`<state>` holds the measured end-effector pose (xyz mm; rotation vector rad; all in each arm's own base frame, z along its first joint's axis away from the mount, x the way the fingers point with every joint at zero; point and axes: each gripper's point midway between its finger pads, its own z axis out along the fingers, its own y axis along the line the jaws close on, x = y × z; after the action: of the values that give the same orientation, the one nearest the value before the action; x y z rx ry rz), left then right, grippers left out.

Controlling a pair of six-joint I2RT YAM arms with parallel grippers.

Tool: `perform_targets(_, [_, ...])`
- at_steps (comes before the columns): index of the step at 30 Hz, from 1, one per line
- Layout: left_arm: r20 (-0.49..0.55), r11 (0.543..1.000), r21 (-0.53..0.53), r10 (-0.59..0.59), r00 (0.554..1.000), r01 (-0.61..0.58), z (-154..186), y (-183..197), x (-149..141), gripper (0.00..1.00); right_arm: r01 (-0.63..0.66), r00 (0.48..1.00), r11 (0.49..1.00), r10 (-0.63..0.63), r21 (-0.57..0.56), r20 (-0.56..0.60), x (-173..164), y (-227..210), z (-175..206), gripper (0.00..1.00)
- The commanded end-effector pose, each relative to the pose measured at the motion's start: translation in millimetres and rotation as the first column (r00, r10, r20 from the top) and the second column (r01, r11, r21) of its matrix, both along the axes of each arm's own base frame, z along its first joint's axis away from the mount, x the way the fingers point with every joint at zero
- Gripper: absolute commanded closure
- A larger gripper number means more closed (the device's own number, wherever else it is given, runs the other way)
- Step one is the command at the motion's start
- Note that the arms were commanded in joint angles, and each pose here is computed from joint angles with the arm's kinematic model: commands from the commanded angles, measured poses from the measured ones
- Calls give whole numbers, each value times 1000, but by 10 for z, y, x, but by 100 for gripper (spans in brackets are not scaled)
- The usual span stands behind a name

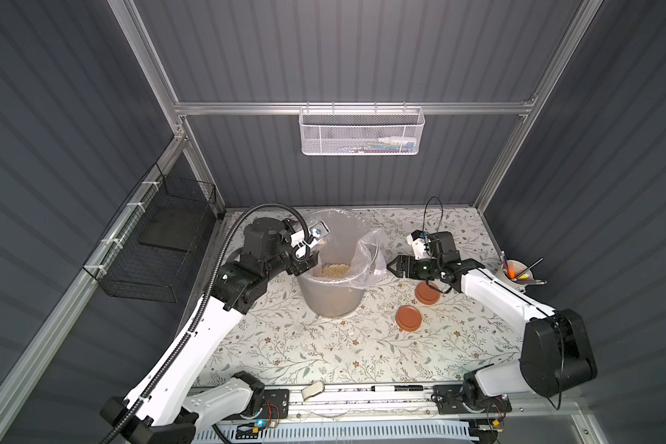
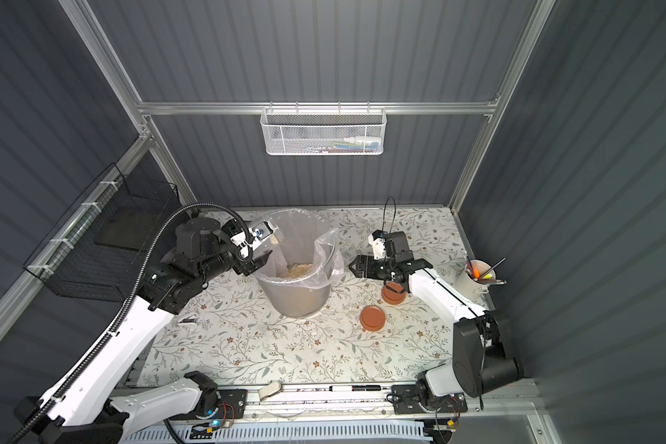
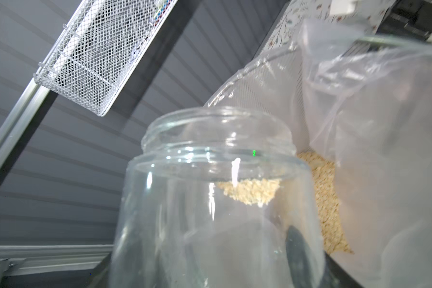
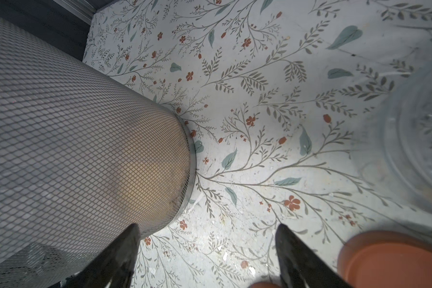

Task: Empty expired oatmeal from jars
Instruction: Place the lid at the center of the board, then adjust the trash bin at the center of the board.

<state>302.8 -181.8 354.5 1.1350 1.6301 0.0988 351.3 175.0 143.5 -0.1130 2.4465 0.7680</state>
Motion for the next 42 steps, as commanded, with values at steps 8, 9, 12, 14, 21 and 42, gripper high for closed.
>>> perform_targets(8, [237, 834, -550, 95, 967, 53, 719, 146, -310, 100, 37, 999, 994, -35, -102, 17, -33, -184, -22, 16])
perform_targets(9, [235, 806, -591, 128, 964, 37, 685, 208, -321, 100, 38, 999, 993, -36, -110, 22, -27, -198, -19, 16])
perform_targets(12, [220, 722, -692, 221, 950, -8, 563, 447, -438, 100, 33, 999, 991, -30, -127, 22, -7, -209, -22, 16])
perform_targets(14, [241, 684, -730, 254, 937, 2, 553, 610, -622, 100, 25, 999, 990, -22, -135, 24, 5, -208, -17, 16])
perform_targets(21, [293, 687, -726, 275, 916, 26, 657, 987, -1209, 100, 0, 999, 983, 9, -184, 46, 79, -222, 73, 16])
perform_targets(42, [14, 686, -715, 204, 979, -133, -1194, 617, -735, 100, 20, 982, 983, 14, -181, 189, -103, -328, 840, 14])
